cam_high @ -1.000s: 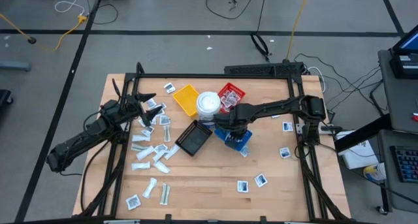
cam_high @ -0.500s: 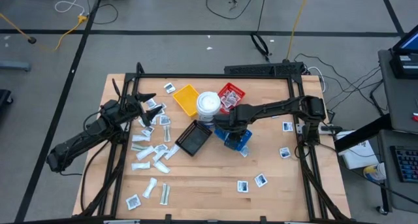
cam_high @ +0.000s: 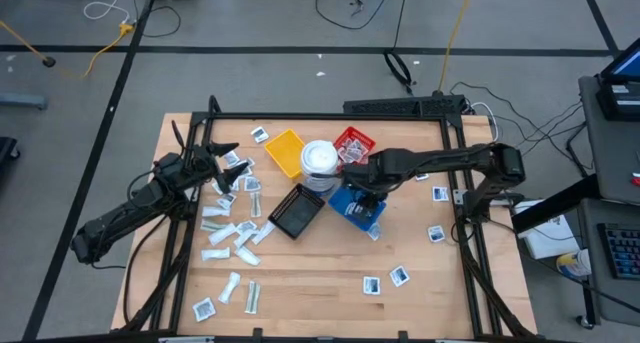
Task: Pick & Place First Aid Supplies
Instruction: Put the alcohol pad into the blue bin
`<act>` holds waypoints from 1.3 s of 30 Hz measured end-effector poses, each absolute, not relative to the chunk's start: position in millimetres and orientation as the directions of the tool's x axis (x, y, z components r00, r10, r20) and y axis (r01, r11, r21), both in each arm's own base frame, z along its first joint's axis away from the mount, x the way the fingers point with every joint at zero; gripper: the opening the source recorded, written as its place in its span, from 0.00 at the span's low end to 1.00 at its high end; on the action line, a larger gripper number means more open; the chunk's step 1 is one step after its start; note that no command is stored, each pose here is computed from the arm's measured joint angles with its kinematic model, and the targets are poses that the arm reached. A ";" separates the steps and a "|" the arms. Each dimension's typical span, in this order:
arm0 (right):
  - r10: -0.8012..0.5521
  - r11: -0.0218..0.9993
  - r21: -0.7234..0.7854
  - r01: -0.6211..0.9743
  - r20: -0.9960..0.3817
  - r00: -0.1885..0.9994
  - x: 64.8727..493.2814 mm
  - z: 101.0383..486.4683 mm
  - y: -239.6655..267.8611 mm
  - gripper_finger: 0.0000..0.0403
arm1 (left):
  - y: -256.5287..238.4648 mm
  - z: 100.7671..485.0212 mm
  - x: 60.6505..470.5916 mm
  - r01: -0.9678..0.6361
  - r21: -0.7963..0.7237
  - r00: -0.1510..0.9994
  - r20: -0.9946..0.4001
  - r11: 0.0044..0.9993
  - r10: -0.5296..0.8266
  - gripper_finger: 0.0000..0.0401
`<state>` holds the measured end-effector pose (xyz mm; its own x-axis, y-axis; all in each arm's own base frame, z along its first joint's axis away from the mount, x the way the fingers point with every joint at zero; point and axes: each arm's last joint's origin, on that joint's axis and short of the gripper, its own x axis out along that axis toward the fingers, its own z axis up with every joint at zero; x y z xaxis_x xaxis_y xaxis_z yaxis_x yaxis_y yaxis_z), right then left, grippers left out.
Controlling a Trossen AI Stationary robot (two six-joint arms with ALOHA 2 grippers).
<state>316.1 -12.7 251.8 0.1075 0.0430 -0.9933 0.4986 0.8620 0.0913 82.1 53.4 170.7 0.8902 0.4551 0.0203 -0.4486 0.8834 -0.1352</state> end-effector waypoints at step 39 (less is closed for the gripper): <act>0.021 0.425 0.063 0.903 -0.998 0.059 186.7 213.9 -110.7 0.32 | 53.5 170.7 82.1 -0.449 -0.135 0.890 0.020 0.883 0.455 0.98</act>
